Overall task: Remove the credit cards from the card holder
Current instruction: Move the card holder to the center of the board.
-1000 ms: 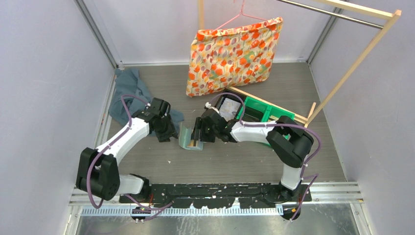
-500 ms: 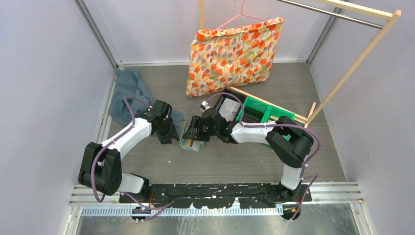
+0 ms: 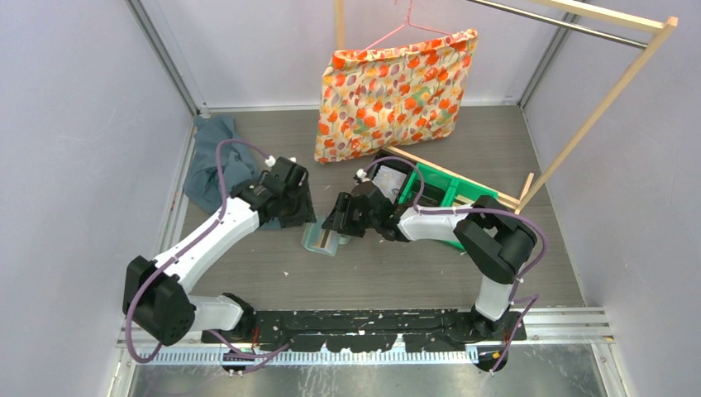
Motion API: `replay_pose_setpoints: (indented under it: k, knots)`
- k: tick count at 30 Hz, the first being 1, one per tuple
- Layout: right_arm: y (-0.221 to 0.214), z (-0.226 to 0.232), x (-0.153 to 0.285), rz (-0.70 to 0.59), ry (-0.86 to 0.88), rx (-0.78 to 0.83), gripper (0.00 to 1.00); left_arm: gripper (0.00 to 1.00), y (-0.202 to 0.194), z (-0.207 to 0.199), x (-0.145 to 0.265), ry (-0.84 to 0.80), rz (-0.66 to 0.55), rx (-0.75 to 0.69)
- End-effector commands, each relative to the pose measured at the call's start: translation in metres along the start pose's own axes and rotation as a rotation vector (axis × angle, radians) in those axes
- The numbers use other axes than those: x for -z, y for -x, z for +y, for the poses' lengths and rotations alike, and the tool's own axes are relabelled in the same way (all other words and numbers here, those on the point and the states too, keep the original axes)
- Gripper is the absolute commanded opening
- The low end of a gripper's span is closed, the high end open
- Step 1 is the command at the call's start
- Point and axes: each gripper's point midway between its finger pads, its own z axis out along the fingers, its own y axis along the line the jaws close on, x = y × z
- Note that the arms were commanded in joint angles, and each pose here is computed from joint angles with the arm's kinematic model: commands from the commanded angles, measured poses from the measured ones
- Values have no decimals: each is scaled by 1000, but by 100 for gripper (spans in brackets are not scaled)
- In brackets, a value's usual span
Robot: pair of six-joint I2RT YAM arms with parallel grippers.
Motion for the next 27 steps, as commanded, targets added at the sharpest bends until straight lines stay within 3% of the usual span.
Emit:
replay_pose_setpoints:
  k: [1, 5, 18, 20, 24, 27]
  knots:
    - [2, -19, 10, -29, -55, -36, 58, 44, 18, -32, 35, -97, -85, -15]
    - [-7, -38, 18, -32, -97, -52, 58, 45, 13, -67, 41, -287, -48, 5]
    - [-12, -69, 33, -48, -182, -43, 52, 43, -10, -81, 0, -262, 64, -110]
    - [-14, -71, 37, -40, -193, -32, 51, 47, -14, -74, -9, -196, 61, -158]
    - [-15, -85, 46, -56, -244, -20, 50, 70, -22, -64, -27, -96, 54, -268]
    - [-19, -90, 56, -55, -257, -22, 52, 73, -24, -58, -37, -40, 56, -299]
